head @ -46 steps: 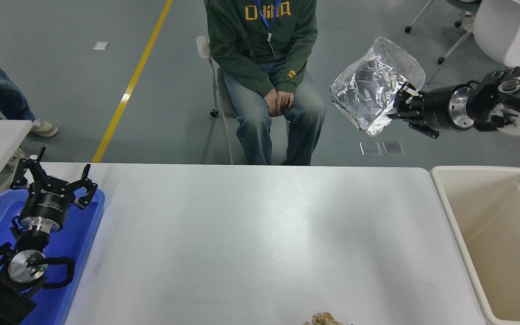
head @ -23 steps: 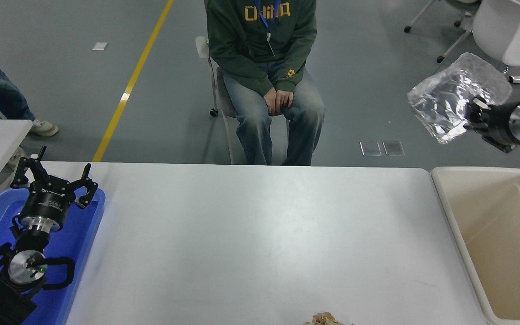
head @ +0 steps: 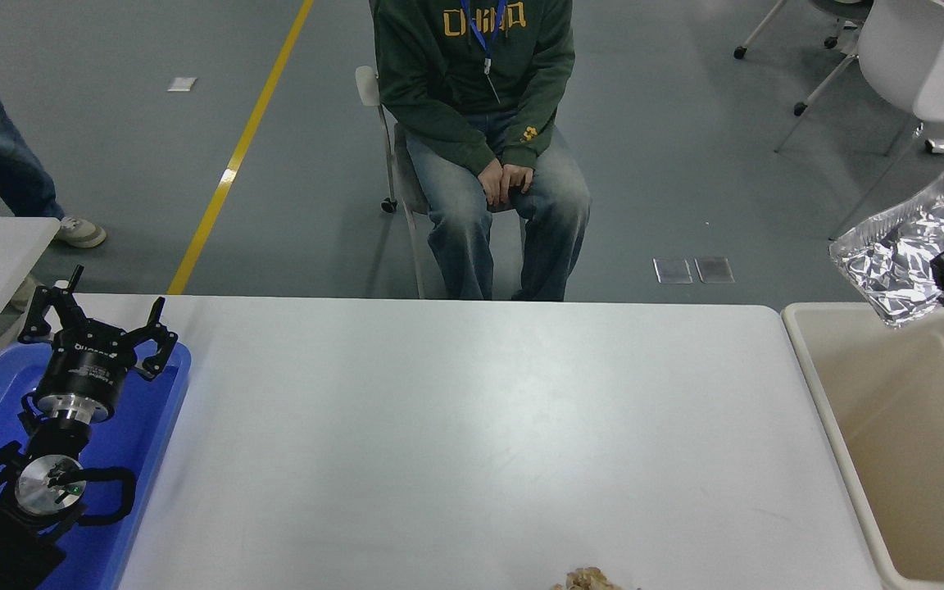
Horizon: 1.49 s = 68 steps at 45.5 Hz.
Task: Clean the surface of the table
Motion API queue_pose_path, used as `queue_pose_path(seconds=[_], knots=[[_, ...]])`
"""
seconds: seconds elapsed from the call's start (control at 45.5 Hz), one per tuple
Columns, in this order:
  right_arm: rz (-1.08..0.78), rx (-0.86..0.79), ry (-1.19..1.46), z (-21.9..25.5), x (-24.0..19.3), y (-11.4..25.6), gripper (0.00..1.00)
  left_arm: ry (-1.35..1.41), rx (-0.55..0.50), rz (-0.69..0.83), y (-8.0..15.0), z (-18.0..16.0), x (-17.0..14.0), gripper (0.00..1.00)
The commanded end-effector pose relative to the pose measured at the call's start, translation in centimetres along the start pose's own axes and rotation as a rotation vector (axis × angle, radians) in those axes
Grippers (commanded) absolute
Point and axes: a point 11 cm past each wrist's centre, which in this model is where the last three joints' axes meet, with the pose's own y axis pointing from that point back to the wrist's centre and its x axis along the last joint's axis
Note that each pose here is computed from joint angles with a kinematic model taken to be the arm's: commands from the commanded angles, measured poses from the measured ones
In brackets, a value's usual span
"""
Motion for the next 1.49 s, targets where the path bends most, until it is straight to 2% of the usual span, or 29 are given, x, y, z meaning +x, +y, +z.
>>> queue_pose_path(seconds=[0.0,0.198,0.681,1.319,1.473], knots=[[0.024,-0.070,0.030,2.7,-1.2,-1.0,0.00,0.000,0.000,0.001,0.0,0.0,0.0,1.00],[0.040,-0.128,0.066,5.0,-1.7,-1.4,0.00,0.000,0.000,0.001,0.0,0.0,0.0,1.00],[0.036,-0.163,0.091,7.1,-4.7,-2.3,0.00,0.000,0.000,0.001,0.0,0.0,0.0,1.00],[-0.081,0.196,0.090,1.3,-10.2,-2.7,0.00,0.000,0.000,0.001,0.0,0.0,0.0,1.00],[-0.092,0.216,0.097,0.8,-10.7,-2.7,0.00,0.000,0.000,0.001,0.0,0.0,0.0,1.00]])
